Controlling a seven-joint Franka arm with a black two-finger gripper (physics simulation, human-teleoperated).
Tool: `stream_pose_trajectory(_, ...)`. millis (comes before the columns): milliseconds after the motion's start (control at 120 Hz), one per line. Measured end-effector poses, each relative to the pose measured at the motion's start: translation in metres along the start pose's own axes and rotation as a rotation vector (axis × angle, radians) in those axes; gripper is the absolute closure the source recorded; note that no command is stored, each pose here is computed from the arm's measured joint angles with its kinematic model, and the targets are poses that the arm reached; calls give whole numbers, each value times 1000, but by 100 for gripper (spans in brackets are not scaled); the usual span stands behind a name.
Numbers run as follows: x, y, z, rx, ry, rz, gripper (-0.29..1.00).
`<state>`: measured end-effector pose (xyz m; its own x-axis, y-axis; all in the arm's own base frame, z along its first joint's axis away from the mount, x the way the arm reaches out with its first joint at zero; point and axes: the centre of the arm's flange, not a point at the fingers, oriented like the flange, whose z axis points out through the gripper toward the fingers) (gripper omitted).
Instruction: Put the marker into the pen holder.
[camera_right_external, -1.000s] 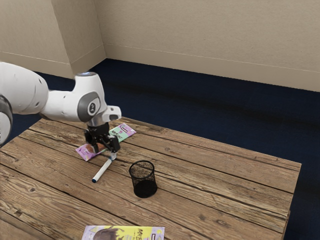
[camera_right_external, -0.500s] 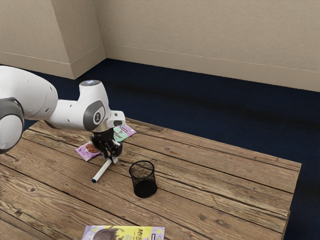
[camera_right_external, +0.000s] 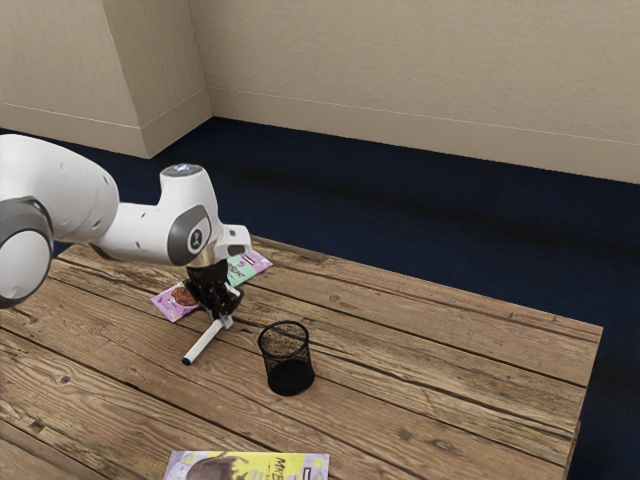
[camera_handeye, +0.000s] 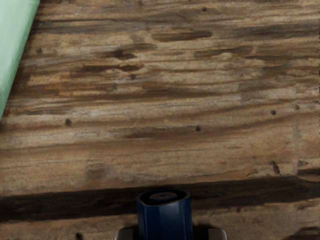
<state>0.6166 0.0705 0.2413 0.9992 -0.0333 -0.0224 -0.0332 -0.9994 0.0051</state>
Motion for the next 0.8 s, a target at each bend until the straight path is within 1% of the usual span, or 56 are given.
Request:
stream_pose_trajectory(83, 1, 0, -7, 1, 12, -3, 74)
stream_pose_trajectory(175, 2, 1, -20, 3, 32, -7, 76)
stream_pose_trajectory(258, 6, 13, -60, 1, 95, 6, 77)
stream_pose_trajectory(417, 4, 79, -162, -21, 256, 96, 78)
stream_pose_trajectory(483, -3, 111, -194, -39, 306, 142, 79)
stream_pose_trajectory(542, -11, 137, -214, -66, 332, 169, 79)
stream_pose_trajectory(633, -24, 161, -222, -125, 324, 172, 78)
stream_pose_trajectory(717, -36, 169, -211, -186, 281, 140, 78)
stream_pose_trajectory(800, -43, 170, -196, -225, 241, 106, 77)
